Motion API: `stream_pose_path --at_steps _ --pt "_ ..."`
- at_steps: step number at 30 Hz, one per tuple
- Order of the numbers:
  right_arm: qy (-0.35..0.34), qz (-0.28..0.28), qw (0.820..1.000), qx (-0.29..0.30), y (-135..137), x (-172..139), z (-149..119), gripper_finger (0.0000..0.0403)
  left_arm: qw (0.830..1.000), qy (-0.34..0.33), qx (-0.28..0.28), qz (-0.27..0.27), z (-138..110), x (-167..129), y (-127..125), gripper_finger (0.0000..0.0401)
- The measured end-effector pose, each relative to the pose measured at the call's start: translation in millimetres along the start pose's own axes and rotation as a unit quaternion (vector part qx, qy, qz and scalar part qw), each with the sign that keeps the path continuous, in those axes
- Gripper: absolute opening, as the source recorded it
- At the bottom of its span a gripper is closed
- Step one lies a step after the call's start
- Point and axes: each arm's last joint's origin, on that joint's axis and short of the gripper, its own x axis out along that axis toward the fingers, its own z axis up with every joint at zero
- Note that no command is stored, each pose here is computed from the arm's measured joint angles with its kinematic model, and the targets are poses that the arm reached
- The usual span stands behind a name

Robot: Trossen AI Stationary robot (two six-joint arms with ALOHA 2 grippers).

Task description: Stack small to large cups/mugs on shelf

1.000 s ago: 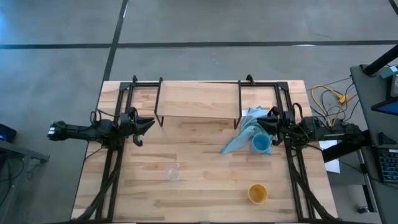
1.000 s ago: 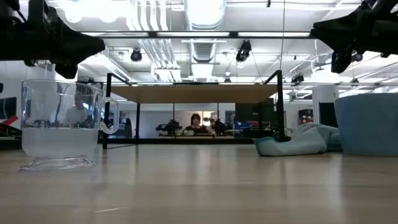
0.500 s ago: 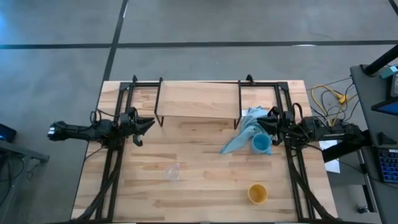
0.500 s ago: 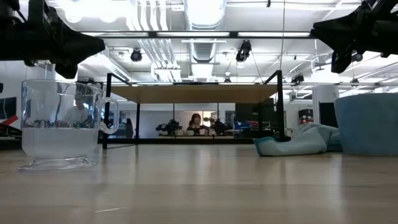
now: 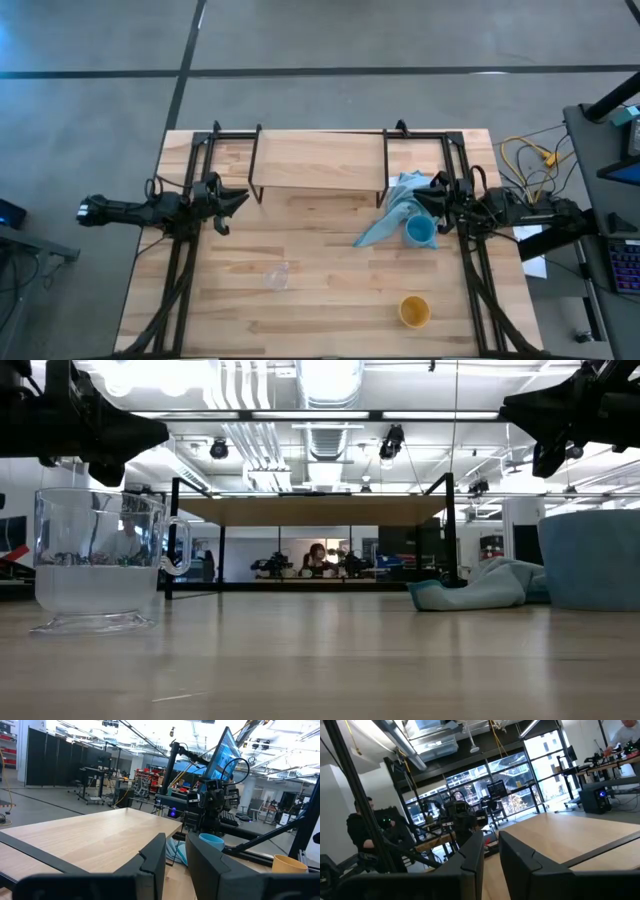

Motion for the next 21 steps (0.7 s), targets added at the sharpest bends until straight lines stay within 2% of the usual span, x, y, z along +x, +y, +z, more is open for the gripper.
stream_pose_path --at_steps 15,19,21 --pt "0.000 -0.008 1.000 -0.023 -0.6 0.0 -0.3 0.0054 1.000 -0.001 0.000 0.000 0.2 0.0 -0.1 0.0061" --pt "-0.019 -0.004 1.000 -0.015 0.5 0.0 3.4 0.0054 1.000 -0.017 -0.008 0.006 3.4 -0.1 0.0 0.0061" --pt "-0.025 -0.001 1.000 0.011 0.8 -0.1 4.6 0.0054 0.999 -0.041 -0.021 0.003 8.3 -0.3 -0.5 0.0061"
